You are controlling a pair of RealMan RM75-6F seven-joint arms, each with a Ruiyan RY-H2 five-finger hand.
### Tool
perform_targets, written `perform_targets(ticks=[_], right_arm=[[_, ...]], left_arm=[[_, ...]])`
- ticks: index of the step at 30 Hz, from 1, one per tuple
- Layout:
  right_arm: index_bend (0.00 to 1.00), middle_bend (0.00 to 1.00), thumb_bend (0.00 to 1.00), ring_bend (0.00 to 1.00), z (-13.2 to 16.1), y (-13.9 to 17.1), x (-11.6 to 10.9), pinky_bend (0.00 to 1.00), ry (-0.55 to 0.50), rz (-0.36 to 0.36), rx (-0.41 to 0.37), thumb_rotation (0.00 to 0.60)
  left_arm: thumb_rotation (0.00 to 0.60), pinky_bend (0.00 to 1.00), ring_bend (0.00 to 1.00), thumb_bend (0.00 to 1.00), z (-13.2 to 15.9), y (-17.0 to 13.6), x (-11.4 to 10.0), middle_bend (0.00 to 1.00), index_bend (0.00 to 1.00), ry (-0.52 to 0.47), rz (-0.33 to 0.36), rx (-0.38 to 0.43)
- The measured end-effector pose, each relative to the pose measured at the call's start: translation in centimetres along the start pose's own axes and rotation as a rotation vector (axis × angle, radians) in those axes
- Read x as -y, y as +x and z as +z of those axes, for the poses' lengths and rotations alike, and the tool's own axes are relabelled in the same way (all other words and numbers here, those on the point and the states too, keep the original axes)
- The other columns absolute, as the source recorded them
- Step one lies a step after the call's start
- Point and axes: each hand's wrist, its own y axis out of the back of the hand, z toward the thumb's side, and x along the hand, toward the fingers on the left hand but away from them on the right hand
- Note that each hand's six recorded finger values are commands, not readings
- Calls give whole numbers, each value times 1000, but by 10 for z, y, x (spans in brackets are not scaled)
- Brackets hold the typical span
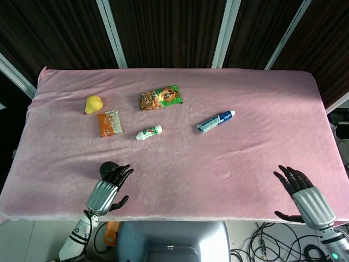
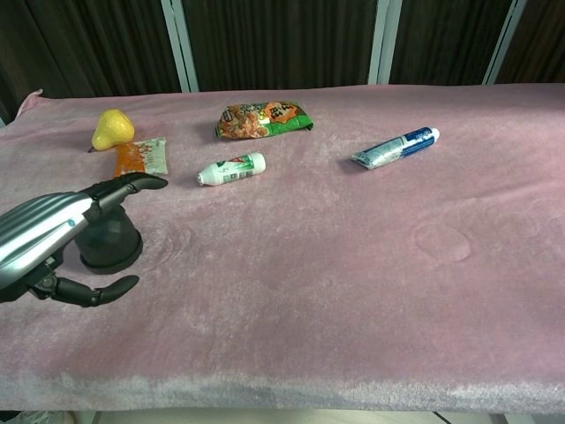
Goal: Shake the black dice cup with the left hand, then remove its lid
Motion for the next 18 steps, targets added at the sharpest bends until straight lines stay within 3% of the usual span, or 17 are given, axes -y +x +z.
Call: perform_targets(ticks=[8, 18], right_arm=[[0, 0, 0, 64, 1, 0, 0, 248, 3, 4, -2, 600], [0, 0, 0, 64, 2, -1, 2, 248, 8, 15, -11, 600]], left_arm=[[600, 207, 41, 316, -36, 2, -18, 7, 66, 48, -14, -105], [600, 199, 0, 311, -75, 14, -18, 0, 51, 17, -96, -219]])
